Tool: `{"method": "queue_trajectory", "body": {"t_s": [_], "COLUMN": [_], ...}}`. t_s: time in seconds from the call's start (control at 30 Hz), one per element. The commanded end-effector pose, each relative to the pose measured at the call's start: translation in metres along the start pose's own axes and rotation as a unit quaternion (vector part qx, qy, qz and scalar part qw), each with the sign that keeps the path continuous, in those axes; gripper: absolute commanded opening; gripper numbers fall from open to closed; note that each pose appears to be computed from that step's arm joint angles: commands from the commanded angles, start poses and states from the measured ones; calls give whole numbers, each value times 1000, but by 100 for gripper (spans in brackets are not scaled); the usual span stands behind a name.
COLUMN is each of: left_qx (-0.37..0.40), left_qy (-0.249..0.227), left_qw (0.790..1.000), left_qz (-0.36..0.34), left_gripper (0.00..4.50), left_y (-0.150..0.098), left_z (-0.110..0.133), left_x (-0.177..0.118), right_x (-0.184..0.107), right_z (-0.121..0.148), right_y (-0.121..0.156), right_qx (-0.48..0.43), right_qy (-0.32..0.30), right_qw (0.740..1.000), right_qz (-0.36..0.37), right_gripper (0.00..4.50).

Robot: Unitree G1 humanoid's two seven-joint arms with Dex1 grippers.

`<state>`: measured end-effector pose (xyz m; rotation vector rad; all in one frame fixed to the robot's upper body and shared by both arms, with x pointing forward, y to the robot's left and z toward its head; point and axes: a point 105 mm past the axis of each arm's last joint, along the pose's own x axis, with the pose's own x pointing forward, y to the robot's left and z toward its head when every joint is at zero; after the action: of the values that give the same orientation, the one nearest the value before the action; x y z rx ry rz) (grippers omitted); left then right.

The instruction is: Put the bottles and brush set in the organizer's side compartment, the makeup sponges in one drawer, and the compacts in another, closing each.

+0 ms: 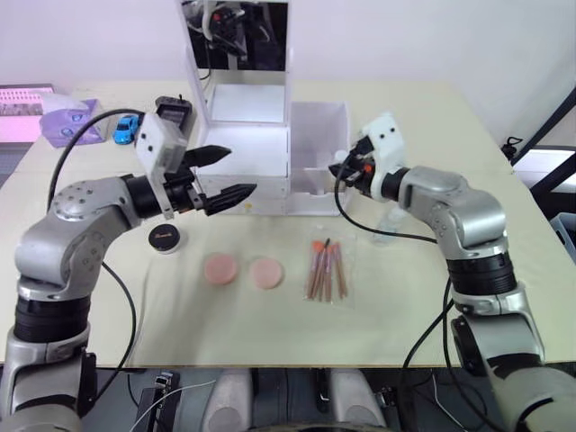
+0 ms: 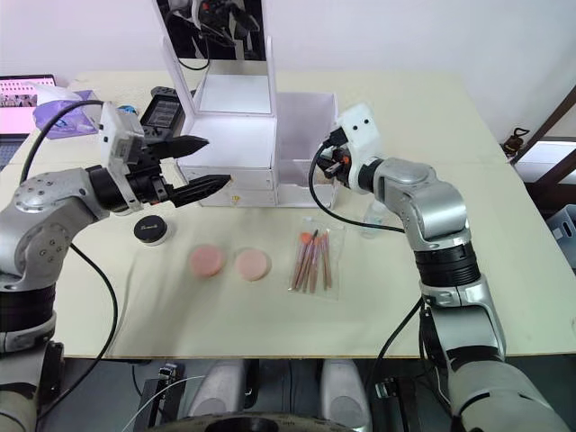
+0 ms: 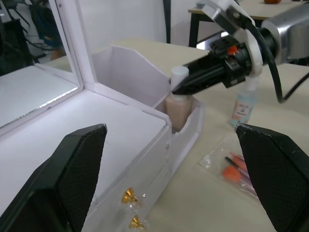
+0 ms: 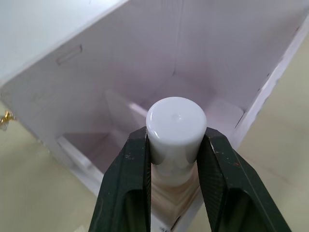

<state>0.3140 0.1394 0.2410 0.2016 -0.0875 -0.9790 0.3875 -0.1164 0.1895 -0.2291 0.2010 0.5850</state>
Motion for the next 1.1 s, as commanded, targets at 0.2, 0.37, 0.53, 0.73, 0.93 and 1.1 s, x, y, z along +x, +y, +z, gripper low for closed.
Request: {"method": "queue_trajectory", "body": {"t_s": [0.2,0.37,0.53,0.73,0.93,1.1], "left_qx": [12,14,9,-11,30,40], "left_qy": [-17,-15,-17,44,139,150], "left_qw": [999,998,994,994,990,988], "left_qz": [-37,-56,-108,-105,-5,24], "left_gripper": [450,450,450,450,450,450], "left_y": [-11,-10,-11,23,74,93], "left_z": [10,10,14,1,-18,-20], "left_x": [7,6,4,-38,-98,-119], "right_x": [-29,-64,-121,-195,-242,-264], "right_z": [49,79,89,39,-37,-73], "right_y": [-6,-3,-27,-59,-68,-78], "right_qx": [-38,-35,-52,-32,-58,-35], "right_qy": [-54,-105,-151,-151,-69,-38], "right_qw": [998,993,987,988,991,989], "right_qz": [-13,36,34,-26,-100,-136], "right_gripper": [448,448,448,448,448,448]}}
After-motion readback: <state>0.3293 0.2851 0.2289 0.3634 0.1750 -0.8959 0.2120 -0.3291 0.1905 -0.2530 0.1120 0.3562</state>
